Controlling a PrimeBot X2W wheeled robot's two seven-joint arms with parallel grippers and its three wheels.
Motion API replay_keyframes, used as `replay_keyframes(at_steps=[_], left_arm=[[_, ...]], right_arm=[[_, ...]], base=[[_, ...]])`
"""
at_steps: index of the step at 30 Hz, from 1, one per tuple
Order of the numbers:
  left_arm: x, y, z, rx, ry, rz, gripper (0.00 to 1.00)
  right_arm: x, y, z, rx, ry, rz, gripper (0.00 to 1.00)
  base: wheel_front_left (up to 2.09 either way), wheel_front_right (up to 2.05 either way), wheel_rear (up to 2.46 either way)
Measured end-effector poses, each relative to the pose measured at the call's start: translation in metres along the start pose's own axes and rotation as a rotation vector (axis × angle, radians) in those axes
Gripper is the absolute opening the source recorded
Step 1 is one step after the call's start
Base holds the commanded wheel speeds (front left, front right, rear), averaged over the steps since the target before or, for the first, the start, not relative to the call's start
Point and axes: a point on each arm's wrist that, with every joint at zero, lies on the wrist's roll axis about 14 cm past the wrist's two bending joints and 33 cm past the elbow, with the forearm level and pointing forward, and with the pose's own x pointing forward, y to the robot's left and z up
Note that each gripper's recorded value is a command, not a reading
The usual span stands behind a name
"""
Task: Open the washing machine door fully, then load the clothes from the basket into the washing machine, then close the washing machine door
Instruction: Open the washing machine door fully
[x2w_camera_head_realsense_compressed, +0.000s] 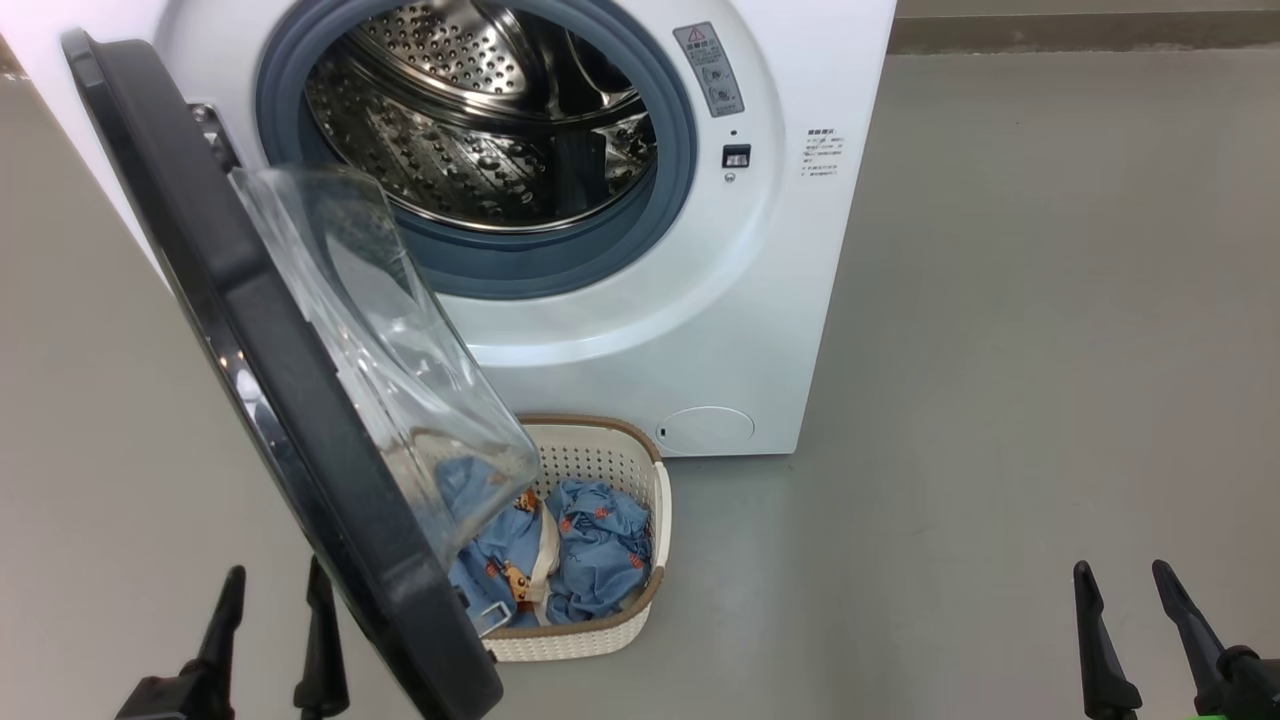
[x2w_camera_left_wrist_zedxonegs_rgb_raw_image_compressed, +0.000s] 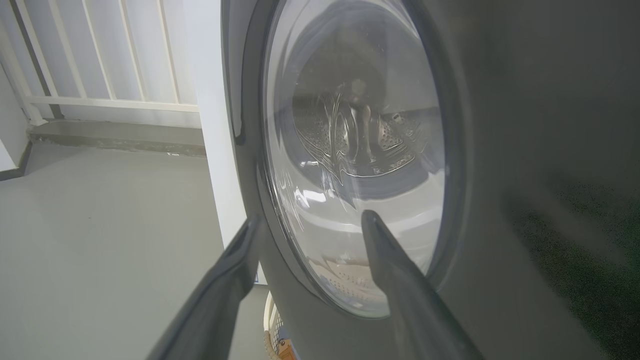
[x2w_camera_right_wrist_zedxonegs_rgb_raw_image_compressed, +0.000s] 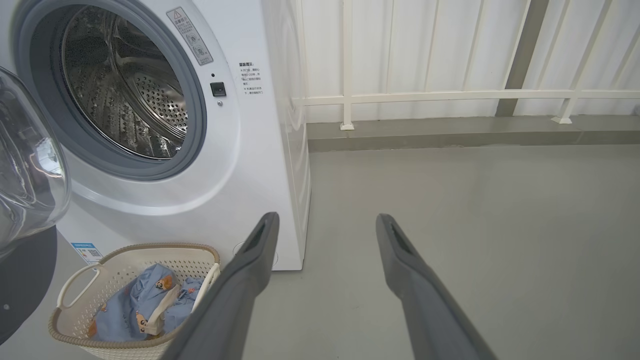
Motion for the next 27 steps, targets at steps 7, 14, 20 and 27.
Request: replay_keyframes(at_steps=[7,14,20,27], left_arm=[[-0.001,0.004,-0.005,-0.019,0.015,0.013,0.00],[-0.002,0.035,0.006,-0.022,-0.018,0.132,0.00],[0.001,0.076,0.091,0.005,-0.285,0.298,0.00],[-0.006,0.043,0.202,0.059,-0.641,0.213,0.00]], right_arm=[[0.001,0.002,-0.001,0.003,0.002,0.002,1.00],[0.001,0.003,-0.001,0.004,0.002,0.005,1.00],[0.002,0.005,-0.002,0.006,0.005,0.010,1.00],[0.004,0.014,-0.007,0.008,0.021,0.039,1.00]], base=[[0.00,0.00,0.00],[0.00,0.00,0.00],[0.00,0.00,0.00],[0.00,0.00,0.00]])
